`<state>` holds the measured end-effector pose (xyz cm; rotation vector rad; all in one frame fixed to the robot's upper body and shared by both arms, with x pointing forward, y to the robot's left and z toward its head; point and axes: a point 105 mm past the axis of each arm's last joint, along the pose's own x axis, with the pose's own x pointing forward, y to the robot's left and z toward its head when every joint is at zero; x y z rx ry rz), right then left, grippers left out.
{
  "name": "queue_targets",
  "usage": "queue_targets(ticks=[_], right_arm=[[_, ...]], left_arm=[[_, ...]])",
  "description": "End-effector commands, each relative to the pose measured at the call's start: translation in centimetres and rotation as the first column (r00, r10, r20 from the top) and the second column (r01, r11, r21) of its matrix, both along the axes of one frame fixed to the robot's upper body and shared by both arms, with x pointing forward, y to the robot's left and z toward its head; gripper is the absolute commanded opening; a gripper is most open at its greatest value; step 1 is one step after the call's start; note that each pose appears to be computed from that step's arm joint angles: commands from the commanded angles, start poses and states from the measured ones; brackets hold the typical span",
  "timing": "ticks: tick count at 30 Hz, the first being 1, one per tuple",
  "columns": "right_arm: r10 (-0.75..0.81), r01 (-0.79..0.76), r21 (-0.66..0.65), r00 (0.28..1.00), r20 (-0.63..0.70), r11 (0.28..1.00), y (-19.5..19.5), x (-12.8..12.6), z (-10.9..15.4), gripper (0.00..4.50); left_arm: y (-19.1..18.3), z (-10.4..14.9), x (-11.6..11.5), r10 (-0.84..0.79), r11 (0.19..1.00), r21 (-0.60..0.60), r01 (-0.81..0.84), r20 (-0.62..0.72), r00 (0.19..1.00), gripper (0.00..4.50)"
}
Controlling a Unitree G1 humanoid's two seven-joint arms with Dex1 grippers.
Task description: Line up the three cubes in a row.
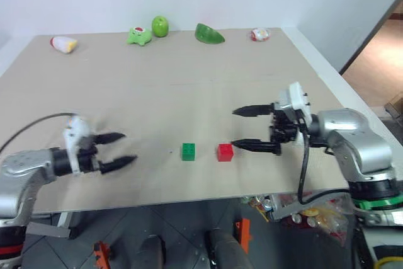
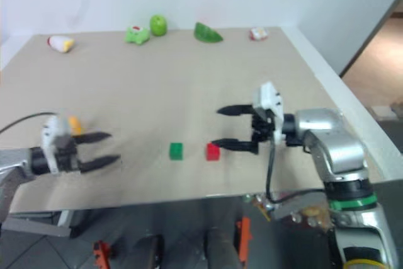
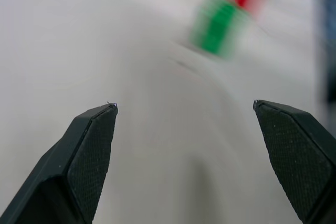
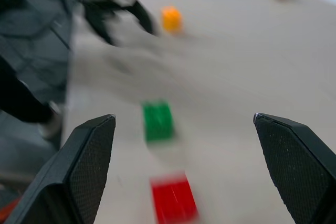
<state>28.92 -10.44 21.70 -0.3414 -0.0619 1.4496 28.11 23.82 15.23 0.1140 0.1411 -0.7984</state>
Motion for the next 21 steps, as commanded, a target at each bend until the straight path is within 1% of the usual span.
queue_targets(ticks=[1, 4, 8, 12, 18, 21], right_arm=[[0.086, -0.087, 0.007, 0.995, 0.05, 0.996, 1.6, -1.1, 1.2, 4.37], [0.106, -0.106, 0.002, 0.993, 0.051, 0.994, 2.0, -1.1, 1.1, 4.37], [0.109, -0.109, 0.004, 0.993, 0.05, 0.994, 2.1, -1.0, 1.2, 4.37], [0.106, -0.106, -0.005, 0.993, 0.045, 0.994, 2.1, -1.1, 0.6, 4.37], [0.09, -0.09, -0.002, 0.995, 0.045, 0.996, 1.9, -1.1, 0.6, 4.37], [0.077, -0.077, -0.002, 0.996, 0.047, 0.997, 1.7, -1.2, 0.7, 4.37]], left_arm=[[2.5, -0.3, -0.6, 0.129, 0.991, -0.03, -0.129, -0.001, 0.992, 4.29], [3.8, -1.3, -1.3, 0.183, 0.983, -0.017, -0.183, -0.028, 0.983, 4.29], [6.2, -1.6, -1.4, 0.293, 0.954, -0.054, -0.295, -0.035, 0.955, 4.29], [8.4, -1.9, 0.0, 0.417, 0.9, -0.125, -0.418, -0.038, 0.908, 4.29], [8.2, -2.6, 1.8, 0.436, 0.885, -0.152, -0.439, -0.055, 0.898, 4.29], [7.7, -3.2, 2.8, 0.443, 0.883, -0.141, -0.448, -0.068, 0.894, 4.29]])
